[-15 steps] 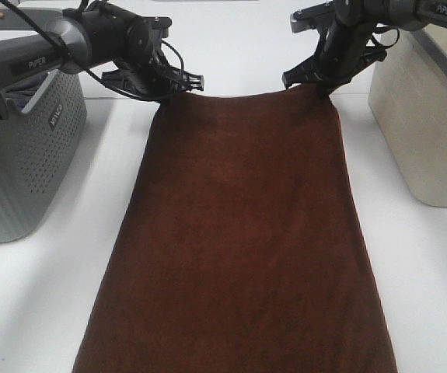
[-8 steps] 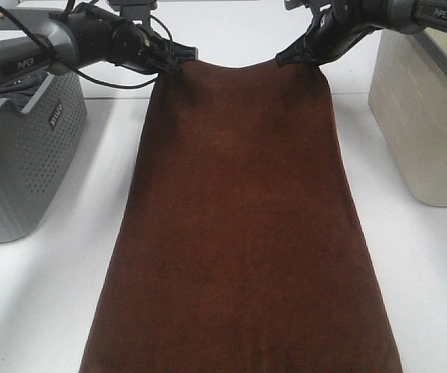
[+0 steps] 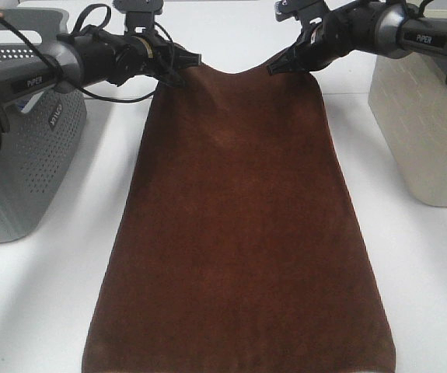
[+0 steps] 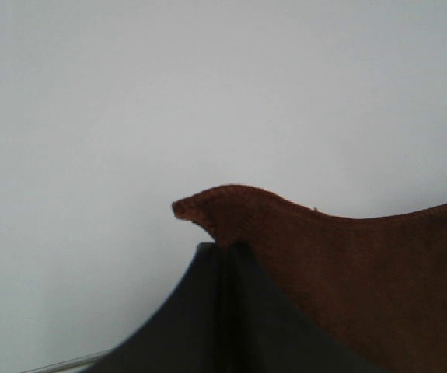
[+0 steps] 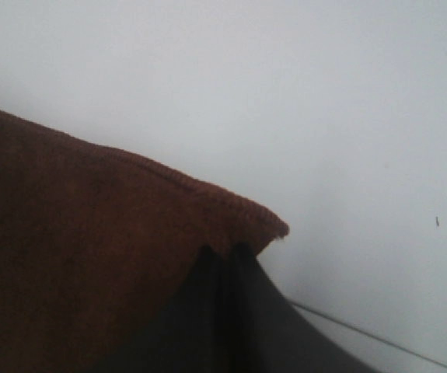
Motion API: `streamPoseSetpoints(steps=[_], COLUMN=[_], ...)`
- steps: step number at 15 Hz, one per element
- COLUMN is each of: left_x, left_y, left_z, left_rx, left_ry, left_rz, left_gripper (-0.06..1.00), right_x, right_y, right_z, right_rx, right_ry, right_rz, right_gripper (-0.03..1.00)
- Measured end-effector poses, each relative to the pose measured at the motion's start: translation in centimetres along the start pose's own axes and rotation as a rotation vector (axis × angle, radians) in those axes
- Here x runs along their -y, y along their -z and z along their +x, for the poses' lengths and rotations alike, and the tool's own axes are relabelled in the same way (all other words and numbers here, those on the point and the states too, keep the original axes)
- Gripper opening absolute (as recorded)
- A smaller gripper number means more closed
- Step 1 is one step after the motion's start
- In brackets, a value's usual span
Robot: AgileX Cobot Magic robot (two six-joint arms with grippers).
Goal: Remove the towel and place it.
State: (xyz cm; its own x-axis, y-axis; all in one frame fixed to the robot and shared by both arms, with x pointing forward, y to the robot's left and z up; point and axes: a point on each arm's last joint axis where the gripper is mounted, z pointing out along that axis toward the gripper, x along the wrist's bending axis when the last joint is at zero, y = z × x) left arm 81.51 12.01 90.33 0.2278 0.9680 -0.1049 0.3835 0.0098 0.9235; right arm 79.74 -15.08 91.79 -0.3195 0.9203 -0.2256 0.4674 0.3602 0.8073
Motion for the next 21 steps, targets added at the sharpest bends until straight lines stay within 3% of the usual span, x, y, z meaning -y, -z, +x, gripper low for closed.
streamPoseSetpoints(steps=[2, 5, 8, 13, 17, 21], left_x=[0.5, 0.4, 0.3, -2.7, -8.9, -12.7], left_y=[-0.2, -0.3, -0.3, 1.4, 6.3, 12.0], left_z=[0.0, 0.0, -0.1, -0.1, -0.5, -1.1], left_rx=[0.001, 0.009, 0.016, -0.02, -0.066, -0.114], left_ry=[-0.017, -0.027, -0.03, 0.01, 0.133, 0.032], left_rz=[0.002, -0.016, -0.03, 0.001, 0.097, 0.296], left_gripper=[0.14, 0.41, 0.65, 0.68, 0.68, 0.68], right_x=[0.0, -0.1, -0.1, -0.8, -5.5, -9.3], right_y=[-0.2, -0.2, -0.2, 1.7, 8.0, 15.9], right_z=[0.1, 0.1, 0.1, -0.2, -1.5, -2.6], right_rx=[-0.001, -0.002, -0.001, -0.03, -0.055, -0.098], right_ry=[0.004, 0.005, 0.004, -0.117, -0.193, -0.243], right_rz=[-0.024, -0.042, -0.033, 0.114, 0.176, 0.258], right_gripper=[0.15, 0.42, 0.55, 0.56, 0.57, 0.57])
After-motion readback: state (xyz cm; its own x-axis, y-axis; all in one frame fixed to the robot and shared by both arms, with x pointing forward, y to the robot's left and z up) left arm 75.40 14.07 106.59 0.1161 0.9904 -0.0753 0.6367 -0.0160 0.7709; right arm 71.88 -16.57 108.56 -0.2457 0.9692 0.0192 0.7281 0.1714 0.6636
